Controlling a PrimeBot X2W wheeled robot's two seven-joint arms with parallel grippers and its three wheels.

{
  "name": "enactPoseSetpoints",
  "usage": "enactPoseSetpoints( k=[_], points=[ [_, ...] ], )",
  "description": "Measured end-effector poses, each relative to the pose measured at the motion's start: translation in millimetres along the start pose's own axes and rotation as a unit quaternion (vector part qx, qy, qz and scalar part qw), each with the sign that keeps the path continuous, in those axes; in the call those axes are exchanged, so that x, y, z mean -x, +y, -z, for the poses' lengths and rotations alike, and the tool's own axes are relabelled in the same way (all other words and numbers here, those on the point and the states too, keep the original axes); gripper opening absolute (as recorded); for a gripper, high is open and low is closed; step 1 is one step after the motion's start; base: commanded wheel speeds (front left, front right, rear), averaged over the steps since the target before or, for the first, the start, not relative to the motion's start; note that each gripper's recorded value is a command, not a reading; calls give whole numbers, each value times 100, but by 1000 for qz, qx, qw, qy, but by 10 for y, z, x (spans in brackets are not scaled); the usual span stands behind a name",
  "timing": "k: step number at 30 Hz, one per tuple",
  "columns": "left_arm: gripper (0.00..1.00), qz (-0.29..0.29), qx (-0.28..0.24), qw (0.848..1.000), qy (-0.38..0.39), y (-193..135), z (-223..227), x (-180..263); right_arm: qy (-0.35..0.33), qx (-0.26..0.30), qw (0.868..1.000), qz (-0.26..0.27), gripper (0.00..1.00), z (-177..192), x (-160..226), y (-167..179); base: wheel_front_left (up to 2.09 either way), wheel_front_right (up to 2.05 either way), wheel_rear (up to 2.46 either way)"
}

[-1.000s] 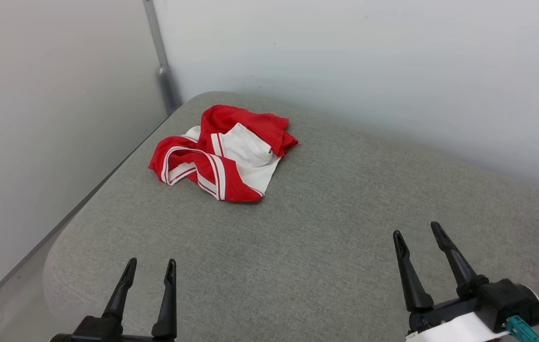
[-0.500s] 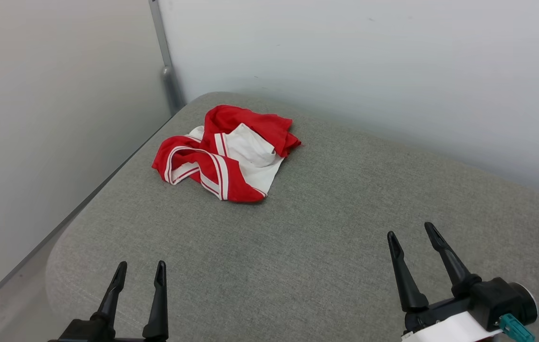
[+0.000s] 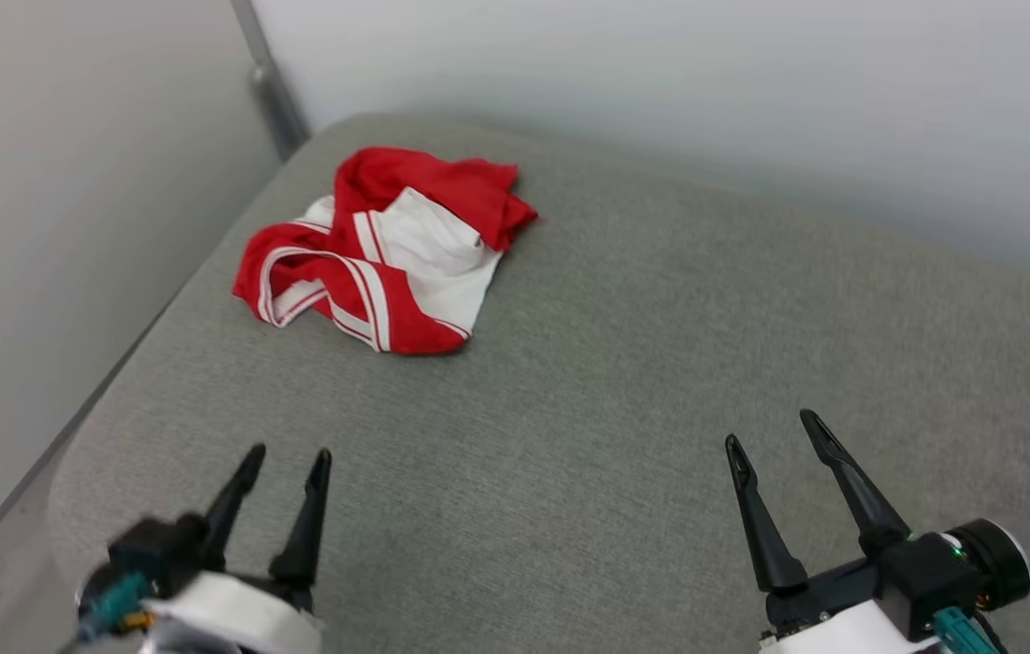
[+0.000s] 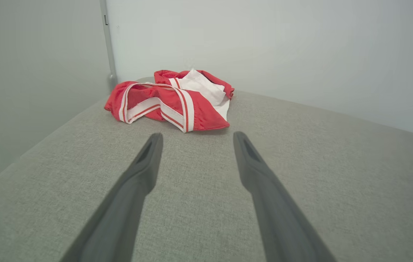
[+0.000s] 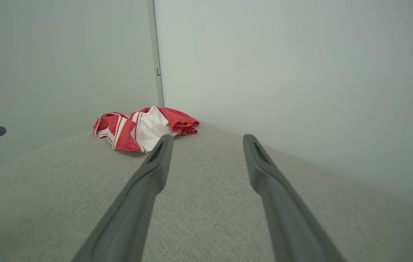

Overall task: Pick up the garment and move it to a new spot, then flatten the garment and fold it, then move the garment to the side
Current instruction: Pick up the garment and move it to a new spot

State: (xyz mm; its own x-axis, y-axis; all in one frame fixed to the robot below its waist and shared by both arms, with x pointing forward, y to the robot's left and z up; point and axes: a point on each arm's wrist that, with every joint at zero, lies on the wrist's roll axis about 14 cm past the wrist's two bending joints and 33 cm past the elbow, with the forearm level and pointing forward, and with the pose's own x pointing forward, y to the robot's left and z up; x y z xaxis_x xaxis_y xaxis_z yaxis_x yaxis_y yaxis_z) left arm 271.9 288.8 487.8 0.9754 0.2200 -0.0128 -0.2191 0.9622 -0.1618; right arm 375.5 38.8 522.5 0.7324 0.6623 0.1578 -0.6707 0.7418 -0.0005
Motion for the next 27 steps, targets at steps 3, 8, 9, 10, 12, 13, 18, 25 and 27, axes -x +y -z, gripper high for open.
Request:
enactPoseSetpoints(
  k=[3,8,9,10,12,13,18,25,27],
  points=[
    [100,28,-22,999,33,39,0,-295,14,2,1000,-3,100,135,-10,-16,0,0,0],
    [100,63,-30,992,103,66,4,-775,26,4,999,23,100,285,-10,-240,0,0,0],
    [100,69,-38,991,112,87,-26,-876,30,7,999,33,100,320,1,-310,0,0,0],
    [100,76,-46,988,127,96,-40,-972,33,4,999,43,100,355,18,-383,0,0,0],
    [100,92,-55,982,153,63,-51,-1149,41,0,997,62,100,432,52,-515,0,0,0],
    [100,96,-51,980,166,45,-53,-1248,45,1,997,67,100,469,61,-555,0,0,0],
    [100,100,-90,957,255,157,11,-1650,63,-4,994,88,100,653,113,-716,0,0,0],
    [100,92,-93,913,386,261,288,-1951,89,-4,988,125,100,877,231,-982,0,0,0],
    [100,99,-103,900,411,227,398,-2003,94,-5,987,133,100,926,249,-1036,0,0,0]
  ],
)
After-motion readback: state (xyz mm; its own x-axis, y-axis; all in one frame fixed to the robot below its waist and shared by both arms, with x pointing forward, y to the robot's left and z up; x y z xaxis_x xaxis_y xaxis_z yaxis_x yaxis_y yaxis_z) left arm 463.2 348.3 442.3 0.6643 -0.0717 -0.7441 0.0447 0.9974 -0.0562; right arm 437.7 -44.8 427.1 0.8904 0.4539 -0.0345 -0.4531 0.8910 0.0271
